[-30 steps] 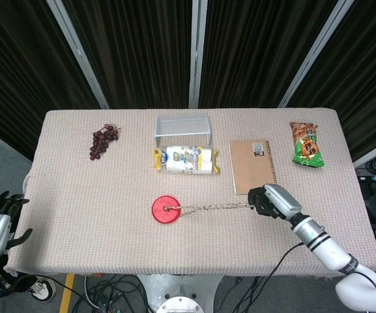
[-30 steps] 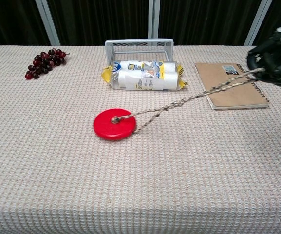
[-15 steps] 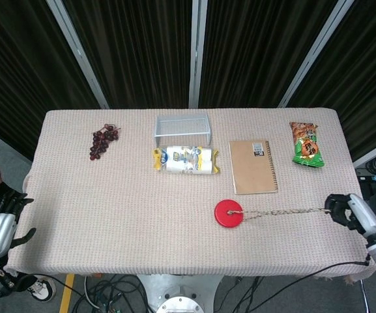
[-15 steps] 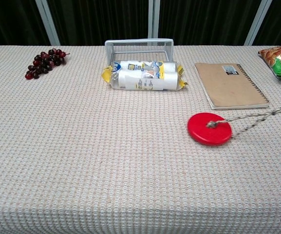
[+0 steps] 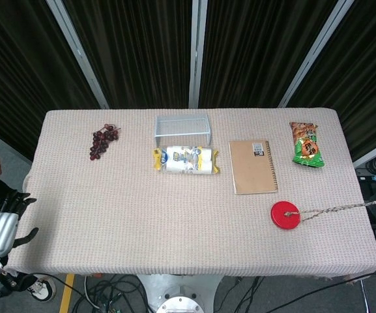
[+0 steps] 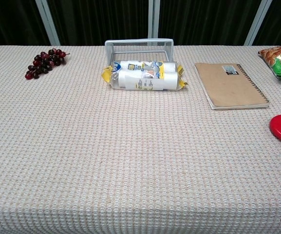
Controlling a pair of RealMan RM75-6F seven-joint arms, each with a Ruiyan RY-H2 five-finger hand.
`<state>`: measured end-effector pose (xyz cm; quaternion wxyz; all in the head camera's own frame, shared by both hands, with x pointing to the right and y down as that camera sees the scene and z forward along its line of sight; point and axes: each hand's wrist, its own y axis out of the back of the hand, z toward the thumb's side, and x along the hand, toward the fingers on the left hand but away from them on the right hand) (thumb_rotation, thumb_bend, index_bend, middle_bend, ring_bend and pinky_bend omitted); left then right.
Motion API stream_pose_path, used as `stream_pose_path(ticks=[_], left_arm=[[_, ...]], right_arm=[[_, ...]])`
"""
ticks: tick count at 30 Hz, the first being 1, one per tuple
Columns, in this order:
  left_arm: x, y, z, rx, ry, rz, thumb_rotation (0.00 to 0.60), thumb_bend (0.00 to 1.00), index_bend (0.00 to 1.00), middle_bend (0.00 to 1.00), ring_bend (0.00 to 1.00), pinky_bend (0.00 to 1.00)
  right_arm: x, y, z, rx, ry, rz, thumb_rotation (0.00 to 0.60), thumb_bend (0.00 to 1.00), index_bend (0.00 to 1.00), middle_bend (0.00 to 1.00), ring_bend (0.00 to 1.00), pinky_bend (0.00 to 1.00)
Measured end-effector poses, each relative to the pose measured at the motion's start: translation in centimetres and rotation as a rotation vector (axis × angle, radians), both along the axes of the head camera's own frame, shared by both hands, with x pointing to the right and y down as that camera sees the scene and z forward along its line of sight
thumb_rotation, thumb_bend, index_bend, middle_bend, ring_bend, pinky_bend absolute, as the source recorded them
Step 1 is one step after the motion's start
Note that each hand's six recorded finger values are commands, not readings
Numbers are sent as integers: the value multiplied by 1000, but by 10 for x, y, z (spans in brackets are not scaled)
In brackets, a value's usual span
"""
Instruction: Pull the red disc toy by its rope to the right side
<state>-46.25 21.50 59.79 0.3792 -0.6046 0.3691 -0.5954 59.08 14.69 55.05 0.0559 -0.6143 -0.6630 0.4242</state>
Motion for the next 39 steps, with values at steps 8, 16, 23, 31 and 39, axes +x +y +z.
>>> stream_pose_path(ticks=[8,16,23,31,39], left_arm=[[0,0,2,-4,2,1,600,208,246,154,74,171],[-3,1,1,-4,-2,-7,600,208,247,154,74,171],[-6,4,2,-9,0,-17,600,208,247,154,74,171],[-8,4,3,-12,3,-20,600,208,247,154,74,171],[-6,4,3,-12,4,-17,600,207,247,154,74,171]], right_arm=[[5,-8,-4,90,16,103,600,1000,982,824,809,795],[-82,-14,22,46,-15,-169,600,1000,985,824,810,795],[-155,-17,32,18,-15,-398,600,886,904,785,745,711],[-166,-4,44,-138,218,-601,600,92,11,18,0,0],[-153,-4,40,-183,342,-572,600,64,0,0,0,0]])
